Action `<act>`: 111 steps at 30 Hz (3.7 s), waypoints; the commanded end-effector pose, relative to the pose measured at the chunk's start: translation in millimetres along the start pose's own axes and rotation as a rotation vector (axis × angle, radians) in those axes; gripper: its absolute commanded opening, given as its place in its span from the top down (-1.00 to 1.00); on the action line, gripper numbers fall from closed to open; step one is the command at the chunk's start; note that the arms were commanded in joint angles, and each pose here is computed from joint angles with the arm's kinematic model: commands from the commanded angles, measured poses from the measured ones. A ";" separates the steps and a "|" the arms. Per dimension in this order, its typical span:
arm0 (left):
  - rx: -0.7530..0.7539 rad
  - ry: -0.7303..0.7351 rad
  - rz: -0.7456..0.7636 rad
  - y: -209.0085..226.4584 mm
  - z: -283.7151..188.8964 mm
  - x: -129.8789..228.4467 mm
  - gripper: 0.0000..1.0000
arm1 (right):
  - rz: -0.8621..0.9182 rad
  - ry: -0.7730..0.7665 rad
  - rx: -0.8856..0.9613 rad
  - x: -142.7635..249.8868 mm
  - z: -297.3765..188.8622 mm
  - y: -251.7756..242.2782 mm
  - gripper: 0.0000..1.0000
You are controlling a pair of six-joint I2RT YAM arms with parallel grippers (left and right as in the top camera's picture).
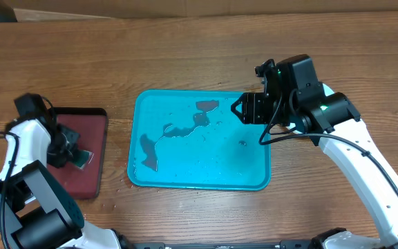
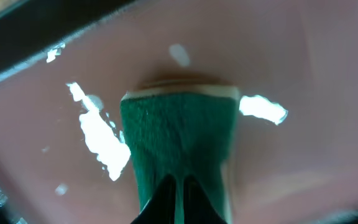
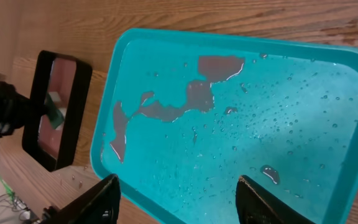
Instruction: Clean dirty plates on tray and stack at the side
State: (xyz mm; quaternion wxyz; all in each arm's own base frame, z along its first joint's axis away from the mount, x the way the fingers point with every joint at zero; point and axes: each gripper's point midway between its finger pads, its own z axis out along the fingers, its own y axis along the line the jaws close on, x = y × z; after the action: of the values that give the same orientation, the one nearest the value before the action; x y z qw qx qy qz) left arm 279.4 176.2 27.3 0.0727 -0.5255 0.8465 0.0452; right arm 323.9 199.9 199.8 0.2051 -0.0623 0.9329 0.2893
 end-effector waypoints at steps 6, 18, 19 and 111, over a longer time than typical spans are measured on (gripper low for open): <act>-0.034 0.016 0.015 20.1 30.6 26.7 0.49 | 0.007 0.002 0.008 2.3 0.0 1.7 -1.00; 0.074 -0.087 -0.015 -10.3 -114.9 -34.0 0.07 | -0.059 -0.133 -0.041 -1.8 -55.6 28.3 -1.00; 0.109 -0.106 -0.015 -14.0 -130.8 -36.3 0.05 | -0.064 -0.145 -0.046 -1.0 -61.9 30.9 -1.00; 0.783 -0.338 0.479 22.2 -268.0 176.3 -1.00 | -0.032 -0.317 0.204 152.4 -191.9 -29.3 -1.00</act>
State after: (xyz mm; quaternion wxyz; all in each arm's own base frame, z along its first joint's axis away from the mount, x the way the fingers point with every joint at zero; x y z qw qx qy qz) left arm 162.8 -6.9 261.7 0.3880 -0.2456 0.8717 -0.1711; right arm 125.3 80.3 251.9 0.3095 -0.0246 0.9281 0.2057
